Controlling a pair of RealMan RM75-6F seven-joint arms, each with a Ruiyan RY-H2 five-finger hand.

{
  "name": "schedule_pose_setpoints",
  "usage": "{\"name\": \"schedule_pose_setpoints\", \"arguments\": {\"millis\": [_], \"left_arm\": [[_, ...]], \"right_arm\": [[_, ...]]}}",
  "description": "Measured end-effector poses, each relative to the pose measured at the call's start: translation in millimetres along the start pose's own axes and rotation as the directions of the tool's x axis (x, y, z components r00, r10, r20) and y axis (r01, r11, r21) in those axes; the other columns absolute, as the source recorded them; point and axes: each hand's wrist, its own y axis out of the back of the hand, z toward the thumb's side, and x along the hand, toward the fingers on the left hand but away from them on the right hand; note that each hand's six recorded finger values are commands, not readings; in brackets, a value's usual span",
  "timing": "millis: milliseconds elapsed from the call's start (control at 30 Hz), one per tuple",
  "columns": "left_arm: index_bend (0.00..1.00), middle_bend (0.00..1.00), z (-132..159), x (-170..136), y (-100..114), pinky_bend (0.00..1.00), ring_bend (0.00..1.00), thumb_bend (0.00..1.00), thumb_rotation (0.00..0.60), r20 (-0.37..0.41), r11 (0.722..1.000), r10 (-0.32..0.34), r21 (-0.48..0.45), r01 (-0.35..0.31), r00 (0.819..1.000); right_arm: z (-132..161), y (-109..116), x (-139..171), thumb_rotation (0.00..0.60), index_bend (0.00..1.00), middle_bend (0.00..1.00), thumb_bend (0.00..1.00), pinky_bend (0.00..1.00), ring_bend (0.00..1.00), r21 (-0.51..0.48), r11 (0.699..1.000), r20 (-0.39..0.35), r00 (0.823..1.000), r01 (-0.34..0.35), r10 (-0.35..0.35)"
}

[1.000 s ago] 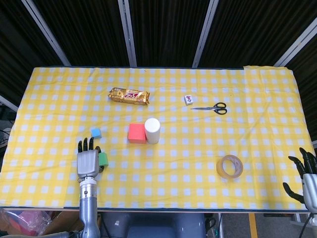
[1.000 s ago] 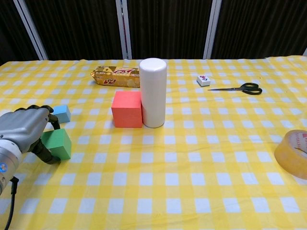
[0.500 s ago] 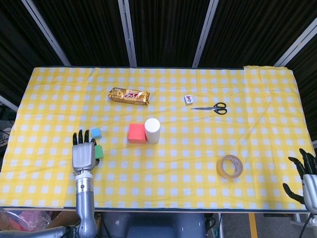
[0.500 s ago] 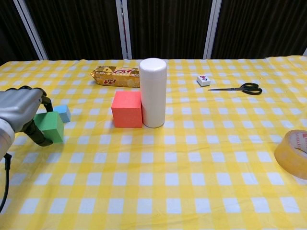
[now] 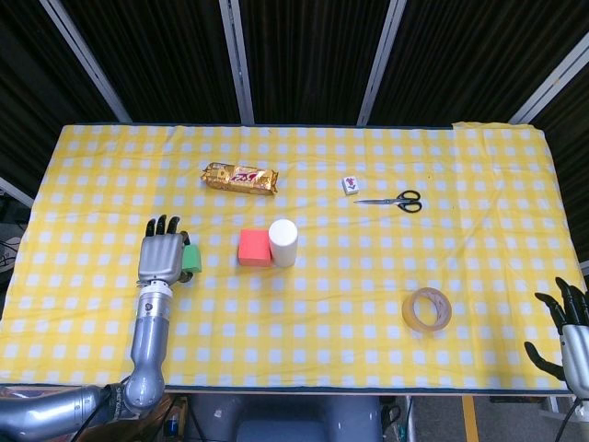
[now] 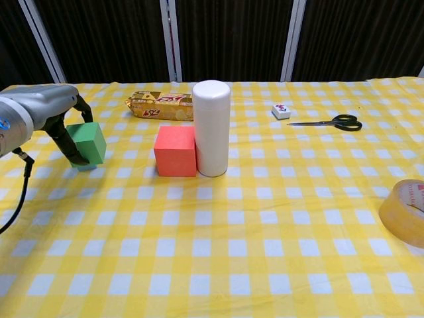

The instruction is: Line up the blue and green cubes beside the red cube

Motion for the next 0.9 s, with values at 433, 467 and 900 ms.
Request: {"name": "schedule_pose_setpoints", "arguments": {"millis": [433,467,900], "left_arm": [[0.48,0.09,5.7,11.2,-0.3,0.0,0.0,0.43,0.6,0.017,0.999,-0.005,0.043,0.004,1.0],[0.48,0.09,7.4,12.4,-0.2,0.0,0.0,0.43,0.6,0.02,0.999,-0.004,0.039,0.003,1.0],[0.48,0.09,32.5,28.2,-6.0,0.0,0.0,0.43,0.6,0.041,0.997,-0.008,0.076,0.005,0.999]], "right_arm": [[0.6,-1.2,-0.4,0.6,0.21,0.0,0.32,0.0,0.0,-0.002,1.0,0.003,1.0,-0.01,0.01],[0.6,-1.3,-0.5,0.6,0.21,0.0,0.32,0.0,0.0,-0.002,1.0,0.003,1.0,-0.01,0.01],[-2.9,0.3,-2.6,0.6,0.21,0.0,0.32,0.0,0.0,-0.012,1.0,0.014,1.0,-0.007,0.007]]}}
